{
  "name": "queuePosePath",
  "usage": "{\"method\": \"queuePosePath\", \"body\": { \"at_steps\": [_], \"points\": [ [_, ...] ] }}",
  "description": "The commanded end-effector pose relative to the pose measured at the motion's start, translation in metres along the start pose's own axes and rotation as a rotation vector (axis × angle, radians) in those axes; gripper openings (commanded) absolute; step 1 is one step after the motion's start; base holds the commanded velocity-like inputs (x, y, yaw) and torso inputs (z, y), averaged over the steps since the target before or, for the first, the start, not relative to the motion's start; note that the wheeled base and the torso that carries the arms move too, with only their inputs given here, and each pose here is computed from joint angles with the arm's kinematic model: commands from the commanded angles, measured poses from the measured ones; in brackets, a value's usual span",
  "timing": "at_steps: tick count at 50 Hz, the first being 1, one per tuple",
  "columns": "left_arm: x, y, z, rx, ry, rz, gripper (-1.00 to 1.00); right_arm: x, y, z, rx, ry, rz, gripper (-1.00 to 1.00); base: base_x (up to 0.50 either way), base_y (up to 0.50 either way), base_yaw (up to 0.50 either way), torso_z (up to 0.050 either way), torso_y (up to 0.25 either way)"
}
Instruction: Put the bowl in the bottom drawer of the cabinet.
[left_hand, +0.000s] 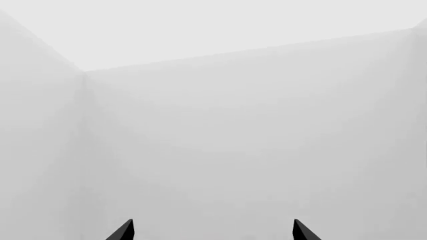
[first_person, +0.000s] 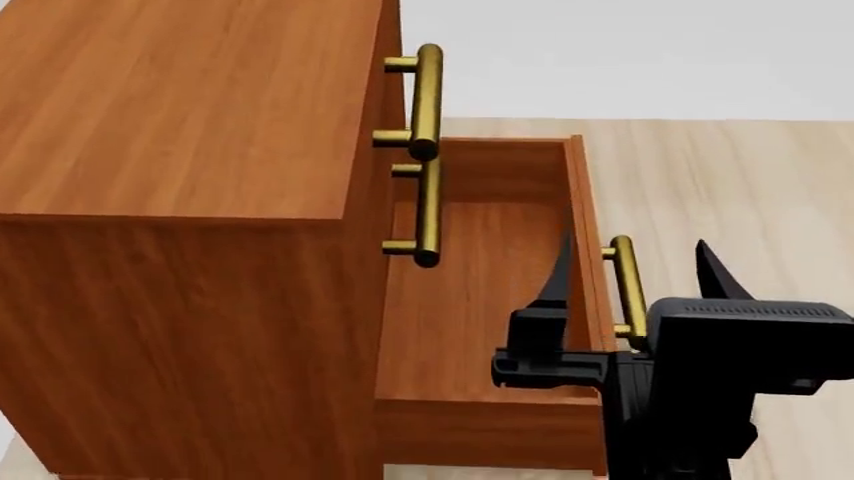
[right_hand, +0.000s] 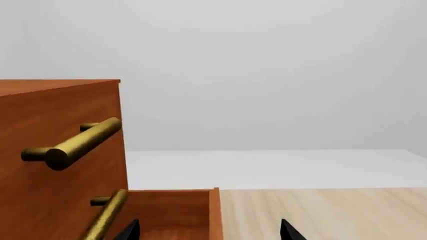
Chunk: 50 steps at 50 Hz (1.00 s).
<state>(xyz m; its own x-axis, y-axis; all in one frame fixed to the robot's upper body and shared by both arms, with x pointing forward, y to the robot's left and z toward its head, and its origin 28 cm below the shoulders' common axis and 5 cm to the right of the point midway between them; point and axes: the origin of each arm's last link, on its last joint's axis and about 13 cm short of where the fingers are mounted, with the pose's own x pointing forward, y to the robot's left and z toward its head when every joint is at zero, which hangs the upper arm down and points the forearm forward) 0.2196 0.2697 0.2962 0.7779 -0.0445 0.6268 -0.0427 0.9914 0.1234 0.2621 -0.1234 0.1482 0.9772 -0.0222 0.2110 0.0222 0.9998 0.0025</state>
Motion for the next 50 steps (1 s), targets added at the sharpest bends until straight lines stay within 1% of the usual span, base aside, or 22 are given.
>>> {"method": "queuePosePath", "body": {
  "at_steps": [1,50],
  "points": [
    [0.0005,0.0,-0.0007,0.004,0.003,-0.001,1.0,0.0003,-0.0001,-0.0018,0.002,0.003,0.003,1.0,0.0,0.0,0.0,0.0,-0.129],
    [-0.0007,-0.001,-0.0012,-0.002,0.006,-0.001,1.0,-0.0003,-0.0002,-0.0007,-0.003,0.004,0.006,1.0,0.0,0.0,0.0,0.0,-0.127]
  ]
}}
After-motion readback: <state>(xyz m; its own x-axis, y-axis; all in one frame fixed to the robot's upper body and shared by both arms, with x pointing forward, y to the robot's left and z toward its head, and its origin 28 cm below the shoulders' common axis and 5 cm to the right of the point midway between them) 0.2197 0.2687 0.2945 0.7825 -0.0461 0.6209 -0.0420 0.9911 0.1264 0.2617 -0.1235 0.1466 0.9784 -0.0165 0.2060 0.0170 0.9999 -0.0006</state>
